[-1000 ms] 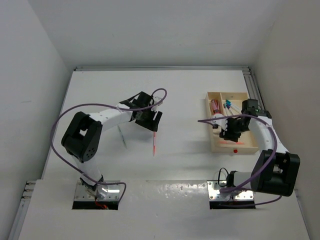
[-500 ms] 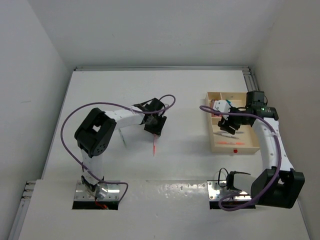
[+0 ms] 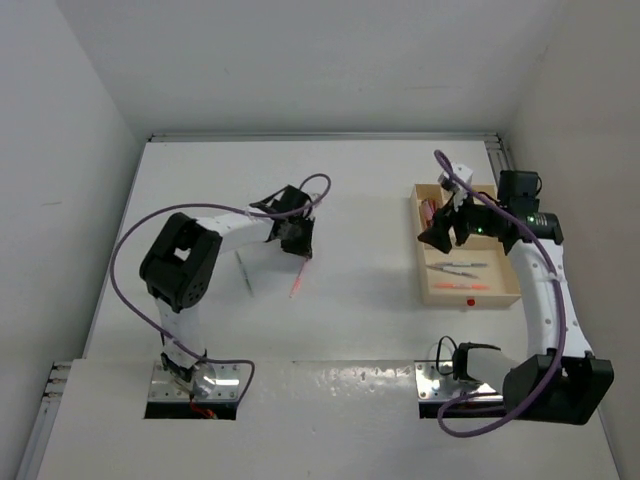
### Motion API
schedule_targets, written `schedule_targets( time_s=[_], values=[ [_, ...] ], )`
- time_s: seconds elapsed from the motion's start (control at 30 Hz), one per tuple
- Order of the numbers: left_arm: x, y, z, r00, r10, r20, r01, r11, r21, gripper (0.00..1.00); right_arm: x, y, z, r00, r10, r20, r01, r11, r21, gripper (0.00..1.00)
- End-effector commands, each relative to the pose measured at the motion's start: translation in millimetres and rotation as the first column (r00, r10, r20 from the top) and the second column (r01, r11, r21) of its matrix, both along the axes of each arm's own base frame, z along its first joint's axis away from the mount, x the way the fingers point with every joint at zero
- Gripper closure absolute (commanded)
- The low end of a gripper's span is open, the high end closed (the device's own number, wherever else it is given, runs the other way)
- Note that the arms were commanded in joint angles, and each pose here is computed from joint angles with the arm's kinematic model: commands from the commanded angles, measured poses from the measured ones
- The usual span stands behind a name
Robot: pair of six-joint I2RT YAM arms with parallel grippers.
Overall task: Sort the stationery into containers
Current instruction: Grab a piece of stationery with the left arm, then pass the stationery from the left arm to the right
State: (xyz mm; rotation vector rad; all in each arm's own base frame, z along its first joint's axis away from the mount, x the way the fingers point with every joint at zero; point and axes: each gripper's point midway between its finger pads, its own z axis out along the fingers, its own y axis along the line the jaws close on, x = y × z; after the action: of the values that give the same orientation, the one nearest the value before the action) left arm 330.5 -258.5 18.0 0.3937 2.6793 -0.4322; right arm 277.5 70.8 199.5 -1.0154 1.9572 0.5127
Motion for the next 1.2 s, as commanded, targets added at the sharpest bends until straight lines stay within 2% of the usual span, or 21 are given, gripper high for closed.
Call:
schedule_targets(
  time_s=[0.0,0.03,0.1,0.13,0.17,0.2,0.27,0.3,0.37,0.57,0.67,0.77,0.9,1.17],
  values=[
    [31.5,-13.2,106.8,0.972,0.006,0.236,0.072,0.944,-0.323,1.0,4.9,43.7,60.2,0.999,-0.028,-0.042,0.04,0.948,0.317,0.37],
    [39.6,-23.4,144.4,0.939,0.011,0.345,0.141,0.9,-0.412,1.0,8.5,55.7,72.4,0.997,-0.034,-0.071,0.059,0.921,0.385,0.37],
    [47.8,-23.3,210.5,0.88,0.066,0.471,0.217,0.826,-0.52,1.0,12.4,70.8,89.6,0.998,-0.011,-0.068,0.041,0.892,0.451,0.37],
    [35.0,-31.4,233.1,0.876,0.014,0.482,0.307,0.754,-0.581,1.0,6.9,87.8,96.0,0.991,0.017,-0.132,0.051,0.866,0.498,0.37],
    [34.3,-25.9,251.2,0.867,0.025,0.498,0.336,0.708,-0.621,1.0,7.8,94.9,101.3,0.989,0.028,-0.145,0.052,0.852,0.521,0.37],
    [23.0,-33.4,282.9,0.863,0.029,0.505,0.392,0.592,-0.704,1.0,8.1,109.7,113.3,0.985,0.055,-0.164,0.048,0.824,0.564,0.36],
    [7.9,-34.6,306.7,0.868,0.044,0.494,0.415,0.48,-0.773,1.0,11.9,123.1,123.1,0.982,0.067,-0.177,0.053,0.802,0.595,0.36],
    [-4.3,-37.7,335.9,0.856,0.058,0.514,0.457,0.381,-0.804,1.0,17.2,131.0,130.2,0.984,0.079,-0.161,0.036,0.793,0.608,0.36],
    [-19.2,-42.7,354.3,0.849,0.053,0.526,0.483,0.323,-0.814,1.0,16.9,147.7,137.2,0.98,0.108,-0.166,0.019,0.784,0.621,0.36],
    [-41.2,-49.6,382.6,0.842,0.058,0.536,0.509,0.24,-0.826,1.0,25.3,176.8,165.9,0.983,0.146,-0.108,-0.044,0.765,0.642,0.36],
    [-47.3,-48.8,387.0,0.843,0.067,0.533,0.509,0.219,-0.833,1.0,24.6,182.9,168.0,0.981,0.16,-0.107,-0.054,0.763,0.644,0.37],
    [-50.3,-47.6,386.0,0.846,0.07,0.528,0.505,0.213,-0.837,1.0,22.9,186.7,164.7,0.978,0.172,-0.119,-0.056,0.763,0.644,0.38],
    [-51.1,-46.2,385.6,0.848,0.074,0.525,0.501,0.214,-0.838,1.0,21.5,189.5,161.1,0.976,0.179,-0.126,-0.057,0.766,0.641,0.49],
    [-52.2,-47.3,388.2,0.848,0.076,0.525,0.503,0.199,-0.841,1.0,18.0,198.1,146.5,0.968,0.204,-0.145,-0.073,0.783,0.617,0.55]
  ],
)
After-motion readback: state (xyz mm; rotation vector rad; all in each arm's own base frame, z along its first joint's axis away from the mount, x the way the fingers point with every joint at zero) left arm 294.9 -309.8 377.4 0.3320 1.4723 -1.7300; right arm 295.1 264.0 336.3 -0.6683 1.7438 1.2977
